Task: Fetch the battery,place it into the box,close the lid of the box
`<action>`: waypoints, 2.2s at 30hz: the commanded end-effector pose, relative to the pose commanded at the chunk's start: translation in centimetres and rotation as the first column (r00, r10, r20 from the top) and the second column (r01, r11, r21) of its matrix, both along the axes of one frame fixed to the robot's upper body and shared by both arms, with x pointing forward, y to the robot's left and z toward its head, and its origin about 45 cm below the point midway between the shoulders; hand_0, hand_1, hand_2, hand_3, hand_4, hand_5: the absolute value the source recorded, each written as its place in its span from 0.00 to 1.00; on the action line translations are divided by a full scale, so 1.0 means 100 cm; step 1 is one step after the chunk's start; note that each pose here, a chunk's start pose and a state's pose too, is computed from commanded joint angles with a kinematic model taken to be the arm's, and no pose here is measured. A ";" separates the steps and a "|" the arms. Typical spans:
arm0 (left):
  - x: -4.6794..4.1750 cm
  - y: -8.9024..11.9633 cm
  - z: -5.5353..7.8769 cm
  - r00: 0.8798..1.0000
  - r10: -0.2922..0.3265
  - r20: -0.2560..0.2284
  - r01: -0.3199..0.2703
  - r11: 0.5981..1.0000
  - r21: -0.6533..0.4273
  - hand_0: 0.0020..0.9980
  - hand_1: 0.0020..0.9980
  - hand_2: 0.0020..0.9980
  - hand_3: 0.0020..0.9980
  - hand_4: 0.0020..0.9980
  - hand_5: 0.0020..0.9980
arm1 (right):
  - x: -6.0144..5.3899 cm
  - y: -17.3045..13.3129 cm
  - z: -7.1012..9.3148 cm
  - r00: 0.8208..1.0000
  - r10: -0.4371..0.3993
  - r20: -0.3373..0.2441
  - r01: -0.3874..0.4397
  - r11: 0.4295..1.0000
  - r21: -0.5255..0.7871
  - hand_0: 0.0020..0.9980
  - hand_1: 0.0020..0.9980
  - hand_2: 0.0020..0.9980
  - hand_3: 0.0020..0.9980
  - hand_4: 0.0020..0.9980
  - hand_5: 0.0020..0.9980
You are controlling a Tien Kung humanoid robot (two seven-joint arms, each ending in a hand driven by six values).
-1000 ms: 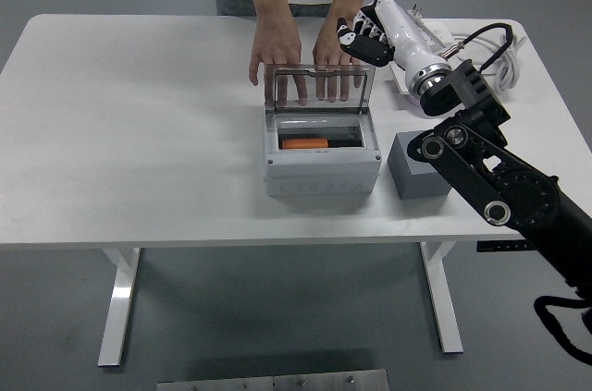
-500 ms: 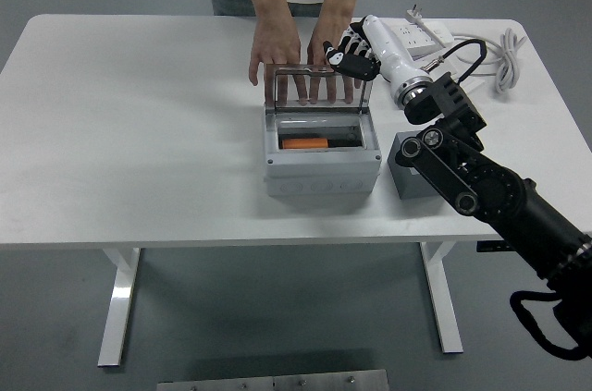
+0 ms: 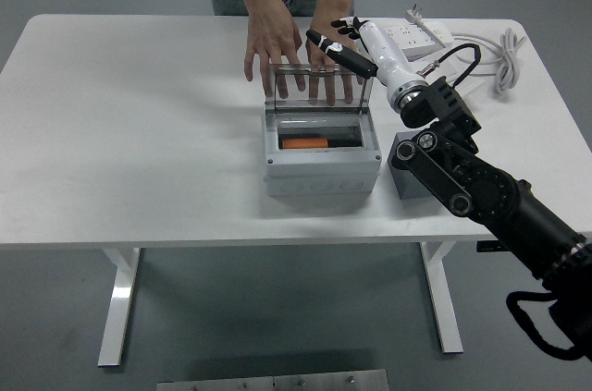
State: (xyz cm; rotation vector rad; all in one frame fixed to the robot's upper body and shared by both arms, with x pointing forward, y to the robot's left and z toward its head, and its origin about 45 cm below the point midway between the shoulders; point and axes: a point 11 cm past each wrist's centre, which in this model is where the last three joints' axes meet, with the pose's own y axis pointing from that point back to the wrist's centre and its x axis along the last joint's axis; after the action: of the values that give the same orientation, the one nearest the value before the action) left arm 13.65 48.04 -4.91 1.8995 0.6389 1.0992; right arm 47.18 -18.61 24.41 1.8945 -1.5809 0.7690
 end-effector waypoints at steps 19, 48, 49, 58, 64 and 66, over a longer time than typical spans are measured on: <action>0.0008 0.000 0.000 1.000 0.003 0.002 -0.003 1.000 0.001 0.63 0.70 0.57 0.54 0.50 0.00 | -0.011 0.016 -0.020 0.996 0.055 -0.065 -0.058 0.997 -0.048 0.95 0.81 0.79 0.80 1.00 1.00; -0.0075 0.003 -0.001 1.000 0.022 0.002 -0.022 1.000 0.005 0.63 0.70 0.57 0.54 0.50 0.00 | -0.031 0.011 -0.014 0.987 0.106 -0.118 -0.123 0.981 -0.150 0.83 0.70 0.72 0.75 1.00 1.00; -0.0078 0.003 -0.002 1.000 0.023 0.002 -0.023 1.000 0.005 0.63 0.70 0.57 0.54 0.50 0.00 | -0.032 0.011 -0.013 0.987 0.107 -0.120 -0.125 0.980 -0.153 0.83 0.70 0.72 0.75 1.00 1.00; -0.0091 0.001 -0.003 1.000 0.023 0.000 -0.023 1.000 0.001 0.63 0.70 0.57 0.54 0.50 0.00 | -0.036 0.011 -0.013 0.984 0.113 -0.136 -0.135 0.976 -0.169 0.80 0.69 0.71 0.75 1.00 1.00; -0.0099 0.001 -0.003 1.000 0.024 -0.001 -0.024 1.000 0.002 0.63 0.70 0.57 0.54 0.50 0.00 | -0.039 0.008 -0.008 0.983 0.108 -0.146 -0.135 0.972 -0.193 0.80 0.70 0.71 0.75 1.00 1.00; -0.0101 0.001 -0.003 1.000 0.024 -0.002 -0.024 1.000 0.002 0.63 0.70 0.57 0.54 0.50 0.00 | -0.040 0.007 -0.007 0.982 0.104 -0.156 -0.135 0.970 -0.204 0.80 0.70 0.71 0.75 1.00 1.00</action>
State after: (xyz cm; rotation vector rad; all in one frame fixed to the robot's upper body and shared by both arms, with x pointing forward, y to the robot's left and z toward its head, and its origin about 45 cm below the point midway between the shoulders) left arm 12.64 48.17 -5.19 1.8993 0.6638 1.1130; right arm 43.20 -17.89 23.72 1.8546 -1.2527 0.7996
